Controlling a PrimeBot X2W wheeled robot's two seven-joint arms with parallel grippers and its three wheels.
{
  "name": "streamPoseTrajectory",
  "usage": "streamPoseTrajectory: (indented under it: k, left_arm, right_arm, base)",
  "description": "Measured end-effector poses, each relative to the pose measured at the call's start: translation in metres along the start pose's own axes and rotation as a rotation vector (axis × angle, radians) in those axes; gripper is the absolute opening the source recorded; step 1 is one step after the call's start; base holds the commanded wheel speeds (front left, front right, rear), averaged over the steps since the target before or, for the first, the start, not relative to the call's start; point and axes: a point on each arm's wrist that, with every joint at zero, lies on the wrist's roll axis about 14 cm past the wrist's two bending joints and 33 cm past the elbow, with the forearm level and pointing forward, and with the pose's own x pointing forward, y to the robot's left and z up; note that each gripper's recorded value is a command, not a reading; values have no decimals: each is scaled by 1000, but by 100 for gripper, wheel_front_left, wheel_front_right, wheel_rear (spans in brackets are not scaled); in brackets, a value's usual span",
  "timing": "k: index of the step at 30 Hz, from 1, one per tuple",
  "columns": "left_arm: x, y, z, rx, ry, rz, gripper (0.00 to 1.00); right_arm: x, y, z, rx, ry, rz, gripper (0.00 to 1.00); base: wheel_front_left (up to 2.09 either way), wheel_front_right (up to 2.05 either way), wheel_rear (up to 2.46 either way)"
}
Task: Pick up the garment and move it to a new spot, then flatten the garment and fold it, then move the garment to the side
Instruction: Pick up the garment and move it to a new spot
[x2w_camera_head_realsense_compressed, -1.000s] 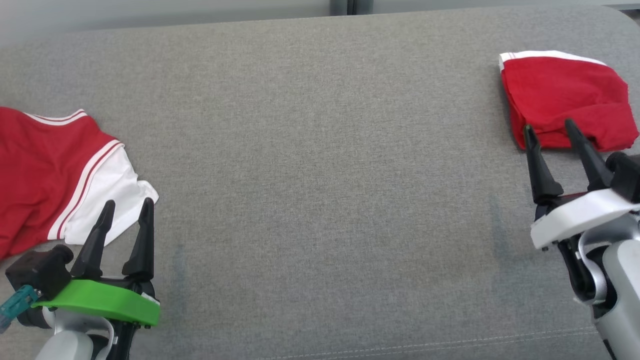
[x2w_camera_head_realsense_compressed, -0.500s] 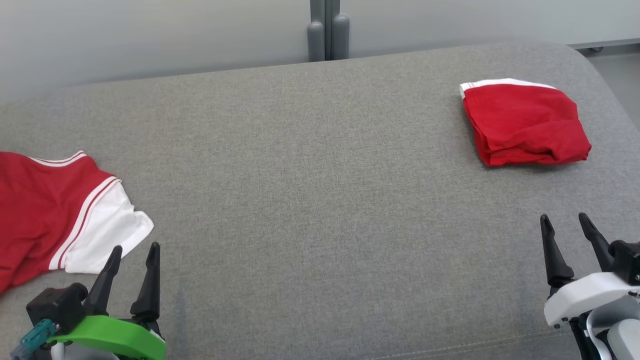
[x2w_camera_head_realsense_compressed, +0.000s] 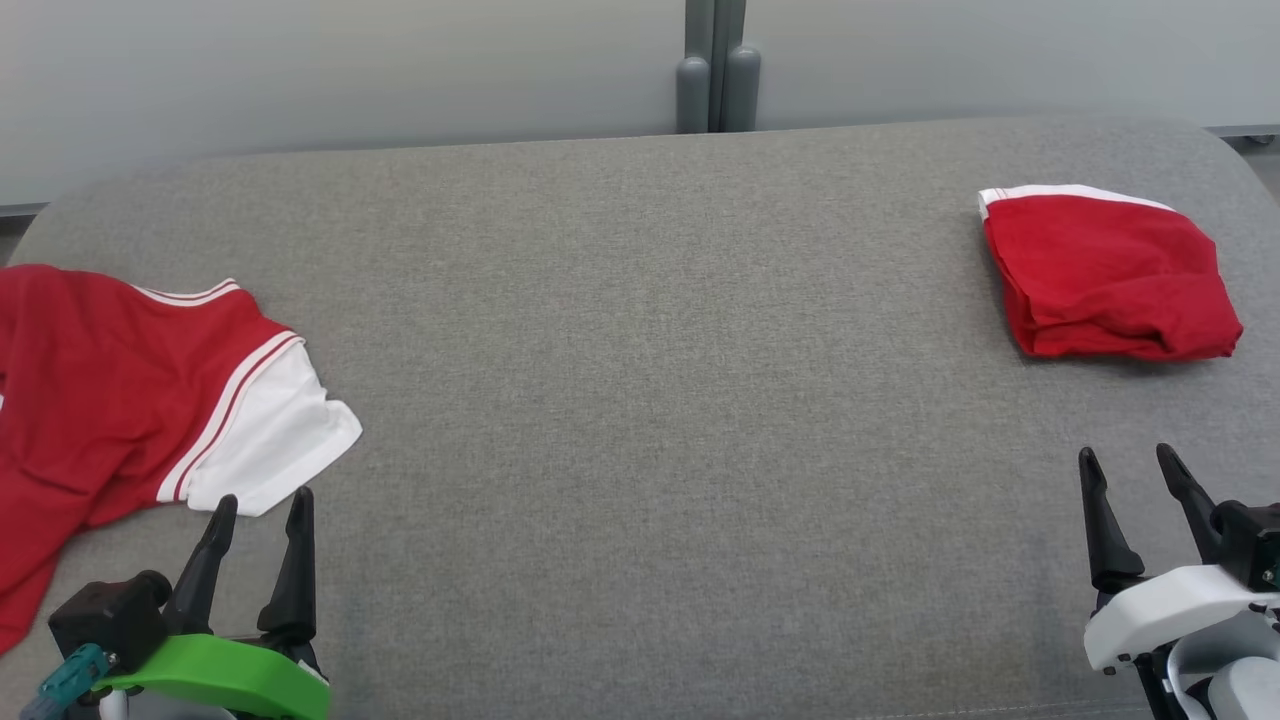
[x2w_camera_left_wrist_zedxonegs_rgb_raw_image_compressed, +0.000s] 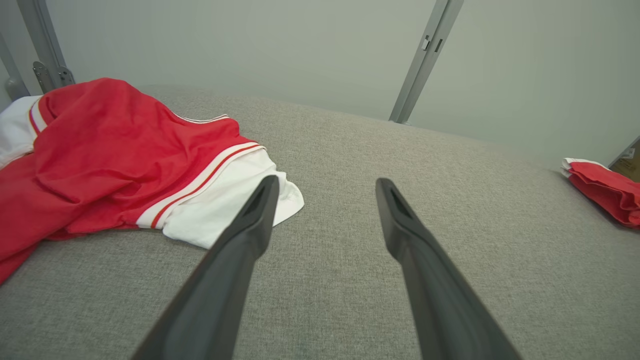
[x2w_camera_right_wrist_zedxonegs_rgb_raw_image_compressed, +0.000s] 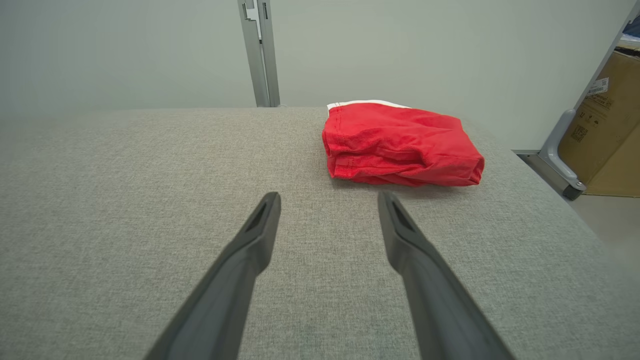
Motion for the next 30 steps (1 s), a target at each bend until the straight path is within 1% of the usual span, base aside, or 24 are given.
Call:
streamPoseTrajectory:
  k: [7, 9, 12, 16, 20, 26, 30]
  left_arm:
    - [-12, 15, 7, -3, -27, 58, 100]
    - [-16, 26, 13, -5, -48, 98, 100]
    - [-26, 46, 24, -3, -86, 169, 100]
    - [-45, 68, 32, -6, -118, 254, 100]
    - [-70, 89, 38, -13, -149, 342, 100]
    - [-95, 103, 45, -15, -183, 407, 100]
    - [-118, 123, 54, -32, -222, 488, 100]
  right_arm:
    - [11, 25, 6, -12, -18, 76, 100]
    - [15, 40, 7, -14, -27, 121, 100]
    - [19, 71, 10, -23, -40, 217, 100]
    - [29, 107, 25, -24, -86, 330, 100]
    - [35, 133, 29, -28, -97, 410, 100]
    - [41, 154, 33, -35, -105, 469, 100]
    - [37, 178, 34, -37, -110, 540, 100]
  base:
    - [0, 0, 0]
    - [0, 0, 0]
    - [0, 0, 0]
    - [0, 0, 0]
    - [0, 0, 0]
    - [0, 0, 0]
    - [0, 0, 0]
